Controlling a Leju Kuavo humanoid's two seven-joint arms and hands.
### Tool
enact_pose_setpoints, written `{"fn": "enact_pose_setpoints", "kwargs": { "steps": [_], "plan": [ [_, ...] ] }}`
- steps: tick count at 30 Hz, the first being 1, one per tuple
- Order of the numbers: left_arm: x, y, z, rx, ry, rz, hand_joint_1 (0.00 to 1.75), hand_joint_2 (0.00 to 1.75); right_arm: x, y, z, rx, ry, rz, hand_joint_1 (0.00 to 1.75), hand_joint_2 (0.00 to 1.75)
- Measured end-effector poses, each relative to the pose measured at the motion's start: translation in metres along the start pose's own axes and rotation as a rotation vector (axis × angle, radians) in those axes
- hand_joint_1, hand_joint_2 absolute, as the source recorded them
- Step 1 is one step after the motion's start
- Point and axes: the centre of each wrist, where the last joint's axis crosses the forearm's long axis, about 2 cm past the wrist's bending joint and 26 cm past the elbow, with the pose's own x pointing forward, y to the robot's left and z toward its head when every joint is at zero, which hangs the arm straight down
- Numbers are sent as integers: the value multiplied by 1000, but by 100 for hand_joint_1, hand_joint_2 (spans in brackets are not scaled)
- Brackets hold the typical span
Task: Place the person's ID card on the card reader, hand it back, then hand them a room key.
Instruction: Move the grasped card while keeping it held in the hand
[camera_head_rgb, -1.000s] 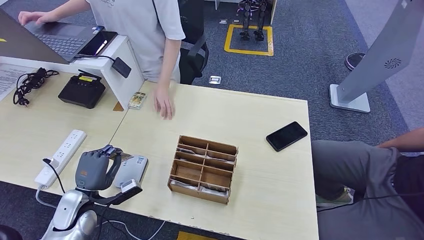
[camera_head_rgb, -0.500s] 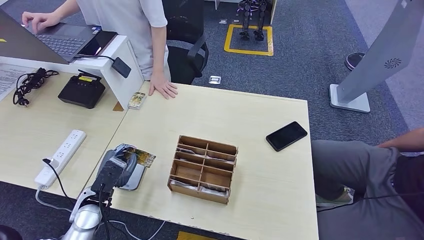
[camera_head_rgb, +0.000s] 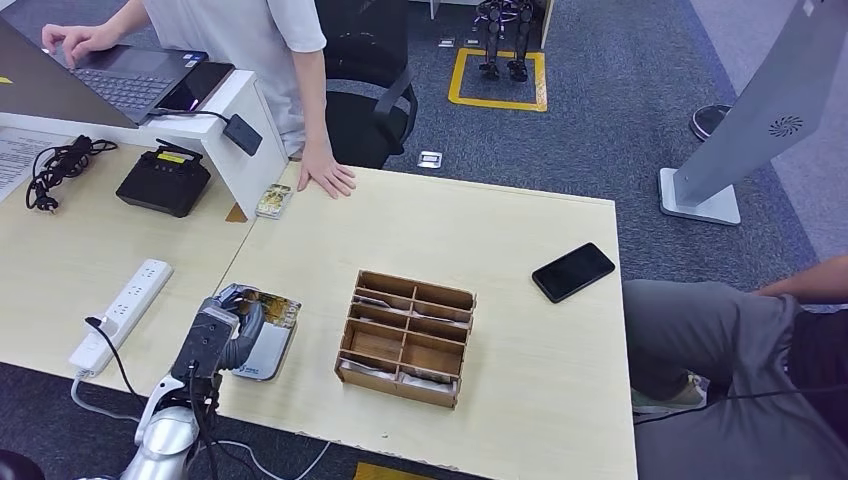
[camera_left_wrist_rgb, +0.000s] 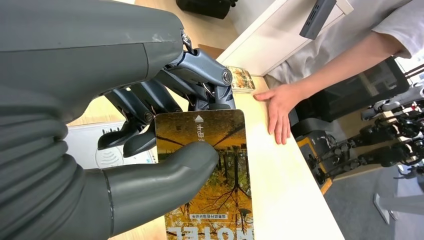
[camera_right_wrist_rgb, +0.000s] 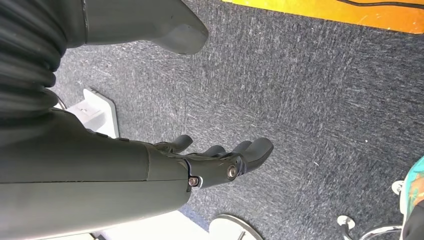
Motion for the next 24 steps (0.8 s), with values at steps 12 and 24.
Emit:
{"fn": "enact_pose_setpoints", "kwargs": {
  "steps": [12,24],
  "plan": [
    [-20,11,-2,92,95,13,175,175,0,0,0,-1,-3,8,0,175],
    [-64,29,3,185,257,-34,175,175,1,-1,0,0,-8,25,0,175]
  ]
}}
